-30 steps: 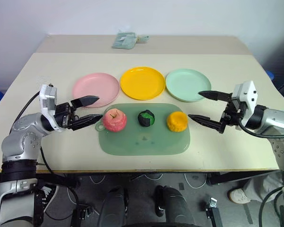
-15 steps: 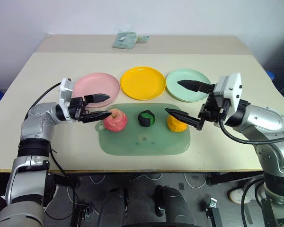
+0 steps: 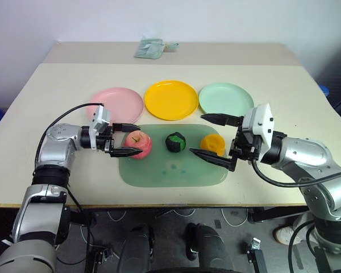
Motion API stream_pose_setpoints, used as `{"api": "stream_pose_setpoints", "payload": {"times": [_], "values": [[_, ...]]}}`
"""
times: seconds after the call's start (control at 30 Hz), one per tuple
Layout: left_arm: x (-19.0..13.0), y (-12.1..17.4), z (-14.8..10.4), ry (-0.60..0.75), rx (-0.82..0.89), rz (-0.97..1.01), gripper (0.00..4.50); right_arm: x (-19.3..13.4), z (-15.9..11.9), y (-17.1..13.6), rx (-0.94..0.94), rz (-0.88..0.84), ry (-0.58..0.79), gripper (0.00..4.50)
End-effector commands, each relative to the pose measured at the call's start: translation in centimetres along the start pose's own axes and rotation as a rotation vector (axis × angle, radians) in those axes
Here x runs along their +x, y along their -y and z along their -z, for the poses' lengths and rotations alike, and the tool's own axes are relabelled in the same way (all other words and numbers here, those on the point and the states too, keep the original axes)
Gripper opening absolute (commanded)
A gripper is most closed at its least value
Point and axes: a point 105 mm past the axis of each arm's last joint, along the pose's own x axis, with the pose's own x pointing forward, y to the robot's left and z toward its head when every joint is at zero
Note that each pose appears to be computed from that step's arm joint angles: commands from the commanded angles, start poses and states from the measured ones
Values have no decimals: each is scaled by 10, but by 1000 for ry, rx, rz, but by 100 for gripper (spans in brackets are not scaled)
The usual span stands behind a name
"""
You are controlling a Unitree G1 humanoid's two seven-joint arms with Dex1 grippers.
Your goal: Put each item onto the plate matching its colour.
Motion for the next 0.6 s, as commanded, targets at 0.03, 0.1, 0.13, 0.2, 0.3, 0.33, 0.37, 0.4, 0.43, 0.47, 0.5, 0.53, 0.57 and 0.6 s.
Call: {"api": "stream_pose_setpoints", "payload": {"times": [0.03,0.1,0.13,0.2,0.3,0.33,0.37,0.4,0.43,0.47,0.5,0.53,0.57,0.6], "values": [[2,1,11,-74,53,22,450,-2,-13,-5,-62,-13,21,447],[3,1,12,-61,37,29,450,-2,-14,-5,-69,-9,22,447],[3,0,12,-53,36,27,424,-1,-14,-4,-70,-8,22,449],[3,-2,10,-39,70,13,372,-2,-14,-5,-71,-7,22,450],[0,-6,5,-3,102,-23,372,-1,-14,-4,-74,-7,20,450],[-3,-10,-1,33,98,-48,372,-1,-16,-3,-79,-1,24,450],[-5,-14,-7,72,88,-78,372,0,-17,-1,-81,7,31,450],[-9,-21,-16,125,90,-126,372,1,-21,4,-79,29,50,450],[-12,-28,-24,168,100,-179,372,3,-23,8,-75,45,65,450],[-17,-39,-31,200,102,-258,372,3,-24,10,-71,51,72,450],[-21,-48,-36,221,98,-328,372,4,-24,12,-69,54,75,450],[-25,-55,-40,230,98,-383,372,4,-24,14,-67,60,77,450],[-28,-60,-42,232,102,-430,372,6,-23,18,-63,75,78,450],[-33,-70,-42,222,91,-510,372,9,-17,23,-71,101,58,450]]}}
